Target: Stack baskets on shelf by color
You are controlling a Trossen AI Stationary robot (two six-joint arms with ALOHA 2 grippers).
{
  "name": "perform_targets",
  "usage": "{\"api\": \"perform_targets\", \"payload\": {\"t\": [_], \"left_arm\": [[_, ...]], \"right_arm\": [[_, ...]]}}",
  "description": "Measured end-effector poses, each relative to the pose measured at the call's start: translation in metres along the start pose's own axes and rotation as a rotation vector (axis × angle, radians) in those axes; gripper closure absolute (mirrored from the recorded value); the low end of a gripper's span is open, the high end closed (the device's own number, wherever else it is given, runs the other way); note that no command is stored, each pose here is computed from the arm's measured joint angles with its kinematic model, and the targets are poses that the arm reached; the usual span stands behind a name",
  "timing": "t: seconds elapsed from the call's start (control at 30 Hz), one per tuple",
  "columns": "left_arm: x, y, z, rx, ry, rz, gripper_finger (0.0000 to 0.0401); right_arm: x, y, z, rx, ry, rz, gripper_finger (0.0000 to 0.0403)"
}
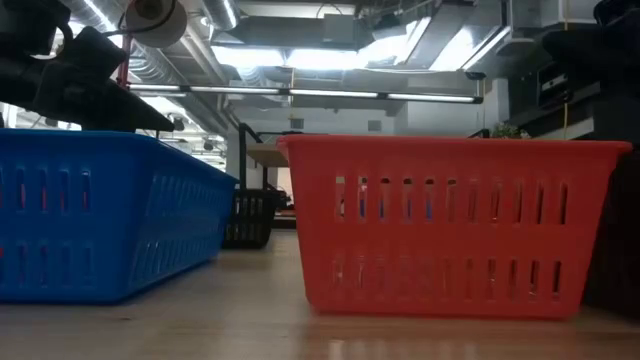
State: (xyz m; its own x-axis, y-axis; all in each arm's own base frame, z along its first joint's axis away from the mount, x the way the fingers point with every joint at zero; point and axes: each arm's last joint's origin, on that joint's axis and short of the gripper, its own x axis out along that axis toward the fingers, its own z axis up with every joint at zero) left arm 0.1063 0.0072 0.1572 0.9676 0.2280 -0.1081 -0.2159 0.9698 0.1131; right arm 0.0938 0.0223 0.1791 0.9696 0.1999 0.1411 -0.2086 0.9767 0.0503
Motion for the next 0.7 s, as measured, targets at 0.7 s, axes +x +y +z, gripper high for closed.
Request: {"api": "perform_targets", "payload": {"t": [0.7], "left_arm": [[0.0000,0.0000,0.0001,0.001,-0.001,0.000,0.0376]], "right_arm": [[0.0000,0.0015,-0.0004,0.247,0.013,0.052,0.0389]]}}
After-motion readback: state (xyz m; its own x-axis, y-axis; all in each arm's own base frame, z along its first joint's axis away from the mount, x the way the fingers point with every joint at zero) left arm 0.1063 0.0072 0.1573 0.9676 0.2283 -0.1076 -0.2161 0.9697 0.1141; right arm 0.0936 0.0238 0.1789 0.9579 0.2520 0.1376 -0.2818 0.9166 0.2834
